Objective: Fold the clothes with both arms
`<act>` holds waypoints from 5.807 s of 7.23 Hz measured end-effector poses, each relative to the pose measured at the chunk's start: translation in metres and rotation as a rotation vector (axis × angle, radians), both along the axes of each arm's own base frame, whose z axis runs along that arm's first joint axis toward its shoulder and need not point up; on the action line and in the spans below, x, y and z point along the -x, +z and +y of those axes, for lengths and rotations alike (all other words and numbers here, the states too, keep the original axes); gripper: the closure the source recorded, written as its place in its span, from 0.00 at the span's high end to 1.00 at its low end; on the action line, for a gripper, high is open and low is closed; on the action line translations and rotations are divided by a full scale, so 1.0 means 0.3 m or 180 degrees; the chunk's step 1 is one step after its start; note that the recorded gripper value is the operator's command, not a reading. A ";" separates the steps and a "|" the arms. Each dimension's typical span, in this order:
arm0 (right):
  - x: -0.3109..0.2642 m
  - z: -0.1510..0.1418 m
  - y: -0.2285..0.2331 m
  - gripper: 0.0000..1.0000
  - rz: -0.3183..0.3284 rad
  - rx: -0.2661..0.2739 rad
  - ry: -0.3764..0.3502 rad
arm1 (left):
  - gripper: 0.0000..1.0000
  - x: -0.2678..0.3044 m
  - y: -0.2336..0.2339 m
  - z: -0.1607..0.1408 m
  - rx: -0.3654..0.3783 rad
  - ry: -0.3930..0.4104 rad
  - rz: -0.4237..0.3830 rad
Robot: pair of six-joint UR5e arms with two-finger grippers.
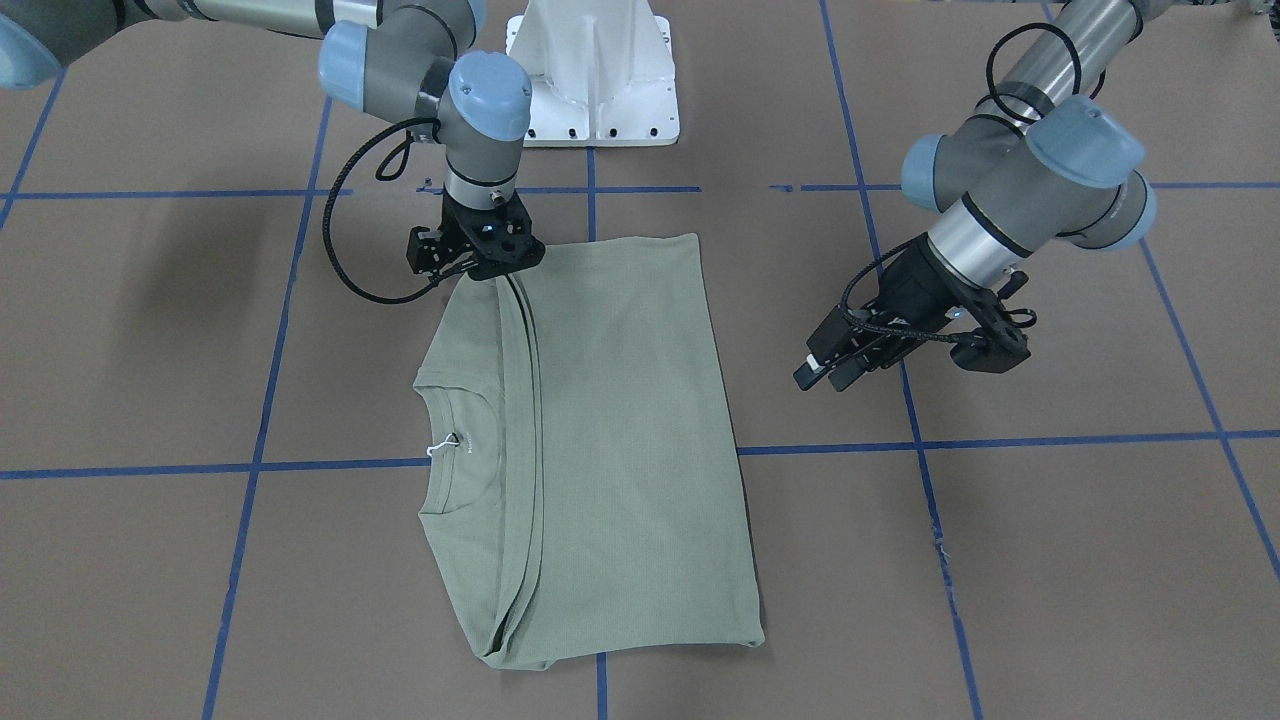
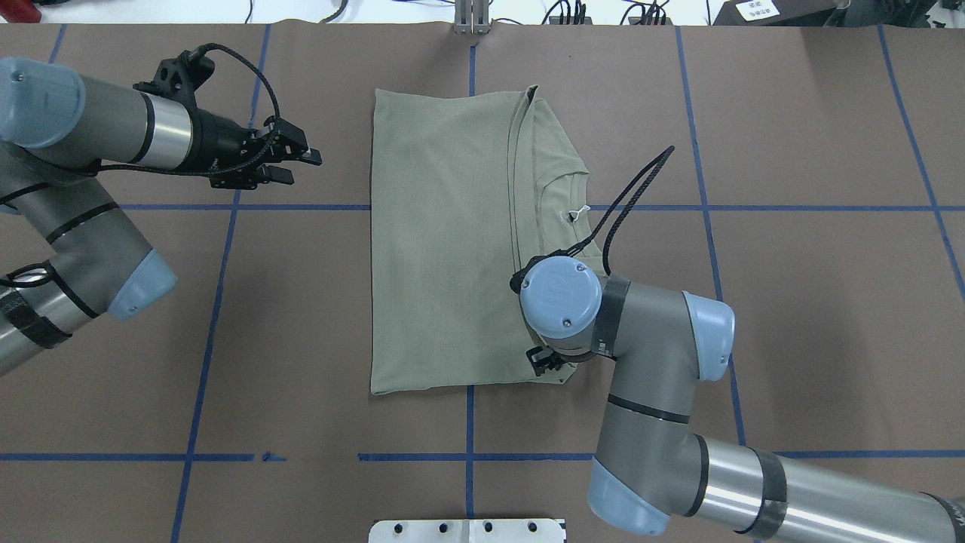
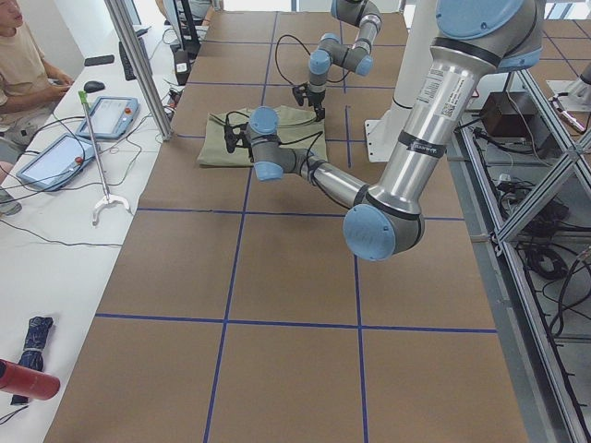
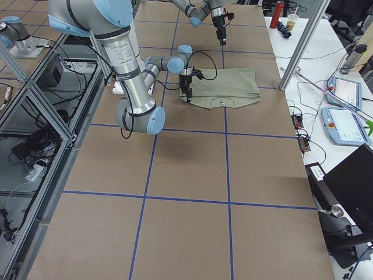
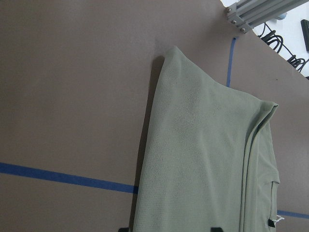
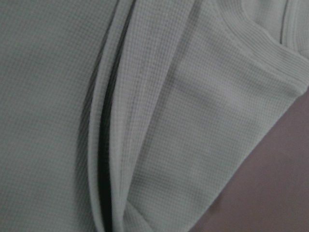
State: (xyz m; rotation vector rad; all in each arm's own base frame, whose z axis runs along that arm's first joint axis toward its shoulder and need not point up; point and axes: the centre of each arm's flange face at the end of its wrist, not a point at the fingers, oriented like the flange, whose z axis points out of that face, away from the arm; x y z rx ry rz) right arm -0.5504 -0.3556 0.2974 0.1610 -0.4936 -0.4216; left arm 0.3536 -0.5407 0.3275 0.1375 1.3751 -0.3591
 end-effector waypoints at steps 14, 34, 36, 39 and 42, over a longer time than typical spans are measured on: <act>-0.051 -0.379 0.040 1.00 -0.0091 -0.0130 0.0204 | 0.64 0.012 -0.025 0.016 -0.0035 0.0007 0.0037; -0.022 0.119 0.015 0.47 -0.1186 0.2029 0.3417 | 0.64 0.032 -0.051 0.048 0.0036 0.0070 0.0033; -0.023 0.122 0.025 0.00 -0.1165 0.2028 0.3423 | 0.64 0.034 -0.051 0.047 0.0036 0.0067 0.0033; -0.024 0.125 0.018 0.00 -0.1175 0.2046 0.3423 | 0.64 0.038 -0.057 0.051 0.0028 0.0066 0.0042; -0.053 0.126 -0.024 0.00 -0.1252 0.2077 0.3393 | 0.66 0.049 -0.115 0.088 0.0220 0.0042 0.0211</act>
